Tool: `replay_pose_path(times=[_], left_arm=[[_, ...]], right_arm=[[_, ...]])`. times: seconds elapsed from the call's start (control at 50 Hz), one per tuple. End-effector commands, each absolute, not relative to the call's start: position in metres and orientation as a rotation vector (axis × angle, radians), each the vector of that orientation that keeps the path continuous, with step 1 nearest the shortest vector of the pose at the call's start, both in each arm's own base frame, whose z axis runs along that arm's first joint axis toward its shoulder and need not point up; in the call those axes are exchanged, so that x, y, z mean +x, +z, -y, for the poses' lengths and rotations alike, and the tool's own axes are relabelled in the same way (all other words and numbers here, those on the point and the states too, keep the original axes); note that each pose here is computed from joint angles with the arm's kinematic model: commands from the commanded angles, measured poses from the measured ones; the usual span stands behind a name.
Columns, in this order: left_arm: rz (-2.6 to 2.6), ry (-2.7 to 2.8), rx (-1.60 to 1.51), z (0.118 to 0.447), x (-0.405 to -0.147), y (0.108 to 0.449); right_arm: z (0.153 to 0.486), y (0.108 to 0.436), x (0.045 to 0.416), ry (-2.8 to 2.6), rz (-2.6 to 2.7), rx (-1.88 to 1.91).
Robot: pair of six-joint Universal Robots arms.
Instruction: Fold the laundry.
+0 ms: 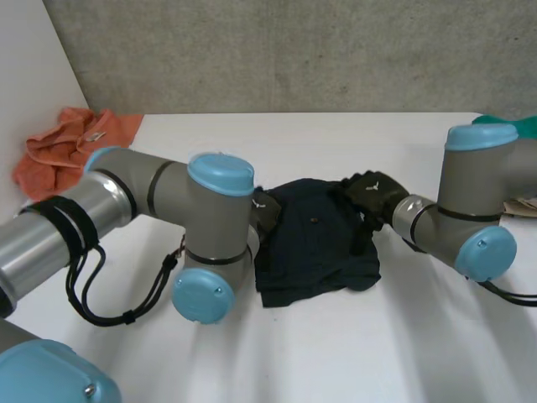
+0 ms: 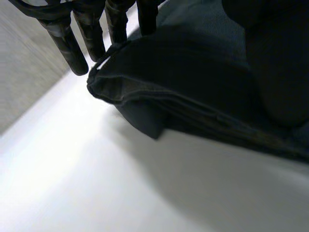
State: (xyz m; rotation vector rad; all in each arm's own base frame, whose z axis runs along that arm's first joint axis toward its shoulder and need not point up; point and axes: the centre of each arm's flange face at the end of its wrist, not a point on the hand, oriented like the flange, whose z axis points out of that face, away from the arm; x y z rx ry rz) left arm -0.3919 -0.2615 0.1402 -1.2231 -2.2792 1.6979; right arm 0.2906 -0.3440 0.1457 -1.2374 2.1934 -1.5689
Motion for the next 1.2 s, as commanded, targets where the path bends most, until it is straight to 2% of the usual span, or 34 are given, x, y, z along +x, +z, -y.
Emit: replay_pose_path(times=[0.02, 0.16, 0.24, 0.36, 0.42, 0.5, 0.64, 0.78, 0.94, 1.2], left_arm=[[2.146, 1.864, -1.107, 0.260, -0.391, 0.201], [2.007, 1.978, -1.033, 0.244, -0.383, 0.244], [1.921, 1.961, -1.060, 0.228, -0.376, 0.259], [1.835, 1.810, -1.045, 0.205, -0.362, 0.266], [1.844, 1.745, -1.010, 0.202, -0.355, 0.262], [1.853, 1.697, -0.951, 0.204, -0.348, 0.257], [1.854, 1.699, -0.935, 0.206, -0.347, 0.248], [1.842, 1.710, -0.931, 0.208, -0.348, 0.249], [1.827, 1.723, -0.926, 0.208, -0.349, 0.252], [1.824, 1.717, -0.930, 0.205, -0.350, 0.252]], right_arm=[[0.330, 0.207, 0.289, -1.796, -2.053, -1.181], [0.313, 0.233, 0.277, -2.005, -1.932, -1.134], [0.289, 0.240, 0.267, -2.074, -1.881, -1.126], [0.252, 0.204, 0.259, -2.001, -1.882, -1.167], [0.233, 0.179, 0.258, -1.931, -1.877, -1.204], [0.223, 0.161, 0.260, -1.901, -1.834, -1.228], [0.228, 0.117, 0.271, -1.842, -1.844, -1.309], [0.243, 0.102, 0.285, -1.920, -1.773, -1.396], [0.261, 0.089, 0.297, -1.970, -1.734, -1.414], [0.285, 0.101, 0.310, -2.060, -1.689, -1.366]])
